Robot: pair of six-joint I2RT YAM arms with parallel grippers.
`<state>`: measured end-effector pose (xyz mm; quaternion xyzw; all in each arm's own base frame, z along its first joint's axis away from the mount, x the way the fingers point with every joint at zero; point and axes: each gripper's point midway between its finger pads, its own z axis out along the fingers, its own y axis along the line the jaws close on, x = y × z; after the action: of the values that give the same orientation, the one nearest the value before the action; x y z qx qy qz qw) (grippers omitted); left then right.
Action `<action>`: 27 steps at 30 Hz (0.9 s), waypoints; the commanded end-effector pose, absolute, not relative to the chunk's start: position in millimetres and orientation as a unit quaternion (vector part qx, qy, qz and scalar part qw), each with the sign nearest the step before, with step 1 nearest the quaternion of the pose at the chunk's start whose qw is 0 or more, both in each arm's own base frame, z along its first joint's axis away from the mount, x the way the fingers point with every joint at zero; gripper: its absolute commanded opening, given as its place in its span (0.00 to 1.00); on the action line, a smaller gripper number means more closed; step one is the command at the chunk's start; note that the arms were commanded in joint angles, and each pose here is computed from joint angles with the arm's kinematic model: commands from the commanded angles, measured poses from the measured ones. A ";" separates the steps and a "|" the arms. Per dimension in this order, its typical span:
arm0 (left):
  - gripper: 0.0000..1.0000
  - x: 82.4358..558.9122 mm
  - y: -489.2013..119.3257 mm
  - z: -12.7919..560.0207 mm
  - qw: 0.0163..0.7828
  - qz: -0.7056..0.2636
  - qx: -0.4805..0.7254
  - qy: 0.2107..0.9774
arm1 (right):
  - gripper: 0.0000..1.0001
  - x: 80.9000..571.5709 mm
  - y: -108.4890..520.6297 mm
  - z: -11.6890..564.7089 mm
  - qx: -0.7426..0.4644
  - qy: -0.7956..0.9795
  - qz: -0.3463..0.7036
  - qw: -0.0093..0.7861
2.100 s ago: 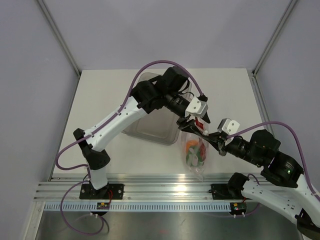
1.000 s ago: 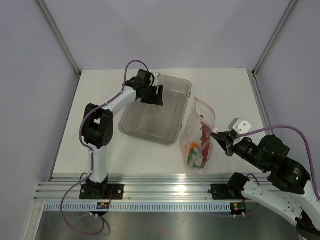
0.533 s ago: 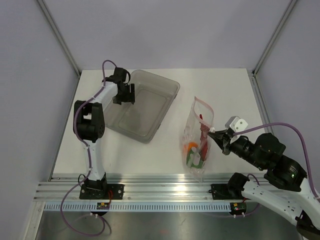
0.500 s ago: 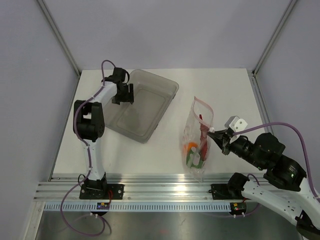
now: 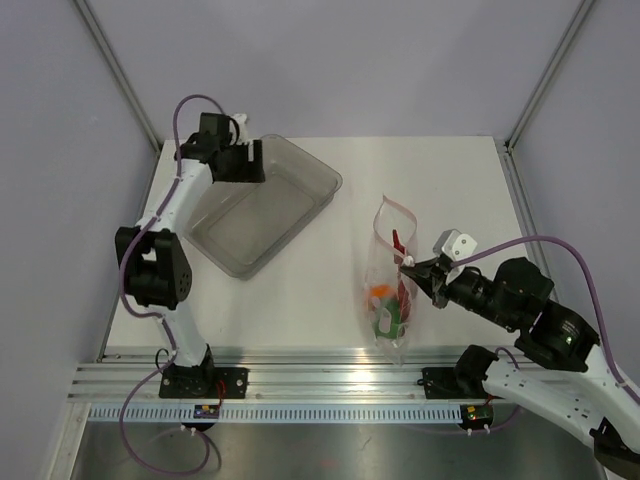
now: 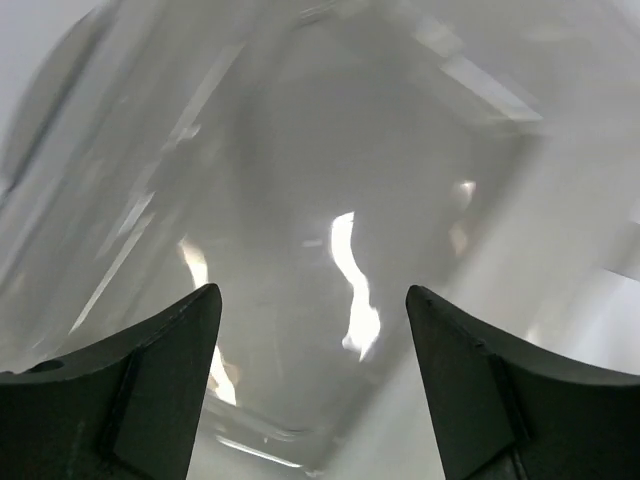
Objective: Place the food in the zip-top bag and seal the zipper
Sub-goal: Zip the zipper food storage bag at the center of the board.
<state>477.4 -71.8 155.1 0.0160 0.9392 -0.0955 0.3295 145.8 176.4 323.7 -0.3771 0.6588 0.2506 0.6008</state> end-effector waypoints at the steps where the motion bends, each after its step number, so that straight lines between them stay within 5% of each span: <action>1: 0.79 437.2 -195.6 286.8 0.447 -0.235 0.238 0.830 | 0.00 145.1 198.3 339.1 -0.412 0.616 0.275 0.612; 8: 0.79 399.0 -225.7 343.9 0.485 -0.262 0.304 0.777 | 0.00 163.5 243.1 354.3 -0.478 0.570 0.278 0.607; 18: 0.78 383.1 -152.6 415.3 0.549 -0.292 0.193 0.759 | 0.00 167.0 327.3 421.4 -0.575 0.440 0.359 0.589; 27: 0.81 304.1 -186.7 436.4 0.541 -0.351 0.350 0.679 | 0.00 146.3 303.5 382.7 -0.583 0.477 0.368 0.545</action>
<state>343.5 -159.5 427.5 0.2584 0.7308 -0.3044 0.5537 157.1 318.9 370.8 -0.5844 0.4980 0.3702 0.5228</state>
